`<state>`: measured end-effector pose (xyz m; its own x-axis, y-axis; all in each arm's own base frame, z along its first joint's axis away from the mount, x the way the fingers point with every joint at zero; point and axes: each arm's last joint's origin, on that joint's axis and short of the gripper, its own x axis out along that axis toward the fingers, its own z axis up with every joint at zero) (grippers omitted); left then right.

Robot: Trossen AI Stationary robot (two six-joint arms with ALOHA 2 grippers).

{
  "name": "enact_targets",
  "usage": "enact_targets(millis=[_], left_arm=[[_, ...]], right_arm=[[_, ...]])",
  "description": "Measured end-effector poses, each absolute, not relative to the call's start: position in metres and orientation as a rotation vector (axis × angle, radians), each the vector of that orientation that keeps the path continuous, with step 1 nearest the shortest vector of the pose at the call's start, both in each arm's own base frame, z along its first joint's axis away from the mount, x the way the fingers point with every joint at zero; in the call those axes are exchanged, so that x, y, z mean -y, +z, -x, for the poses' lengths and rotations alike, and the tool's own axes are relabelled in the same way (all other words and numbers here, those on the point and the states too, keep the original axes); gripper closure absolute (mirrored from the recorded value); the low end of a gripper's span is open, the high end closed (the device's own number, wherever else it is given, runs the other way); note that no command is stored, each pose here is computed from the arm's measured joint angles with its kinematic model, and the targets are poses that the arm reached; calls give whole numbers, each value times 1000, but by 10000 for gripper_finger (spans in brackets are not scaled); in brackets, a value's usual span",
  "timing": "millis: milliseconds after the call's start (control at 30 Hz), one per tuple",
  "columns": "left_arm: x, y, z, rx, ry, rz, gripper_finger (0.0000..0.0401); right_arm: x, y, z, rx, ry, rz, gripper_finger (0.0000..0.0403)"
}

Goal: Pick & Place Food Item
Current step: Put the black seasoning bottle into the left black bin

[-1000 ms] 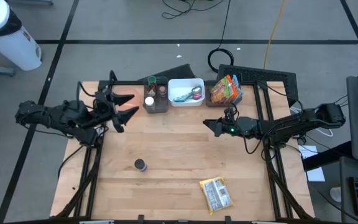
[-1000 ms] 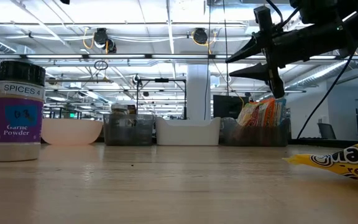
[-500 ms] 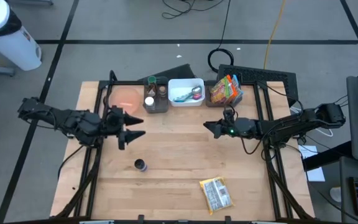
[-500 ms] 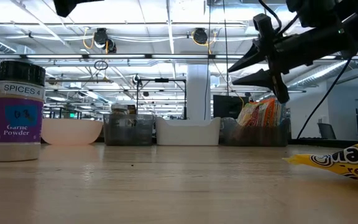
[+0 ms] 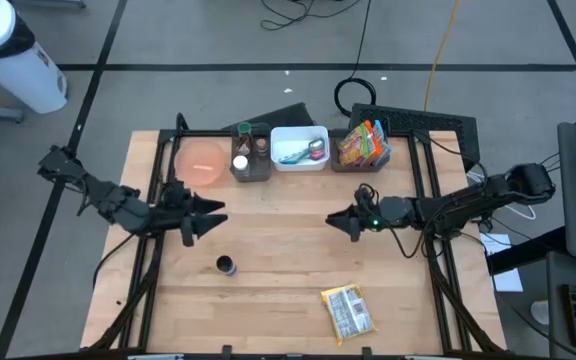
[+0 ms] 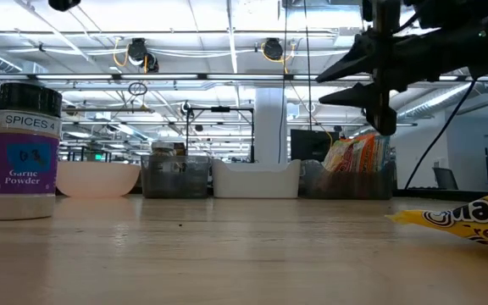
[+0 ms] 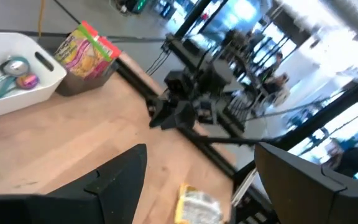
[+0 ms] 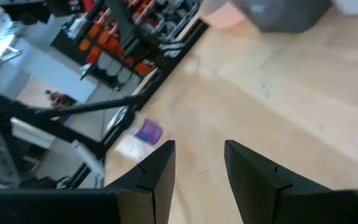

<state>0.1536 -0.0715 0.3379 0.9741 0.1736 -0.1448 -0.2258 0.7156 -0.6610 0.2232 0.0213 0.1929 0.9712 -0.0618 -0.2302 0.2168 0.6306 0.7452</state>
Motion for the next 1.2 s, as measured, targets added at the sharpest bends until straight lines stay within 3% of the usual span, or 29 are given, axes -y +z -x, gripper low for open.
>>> enact_targets(millis=[300, 867, 1200], left_arm=[[88, 343, -146, -11, 218, 721, 93], [128, 321, -107, -266, -28, 481, 93], [149, 277, -94, -323, 165, 185, 93]], right_arm=[[-47, 198, -220, -161, -76, -898, 273], [-71, 188, -216, 47, -410, -999, 273], [-83, 142, -238, 31, -419, -1065, 273]])
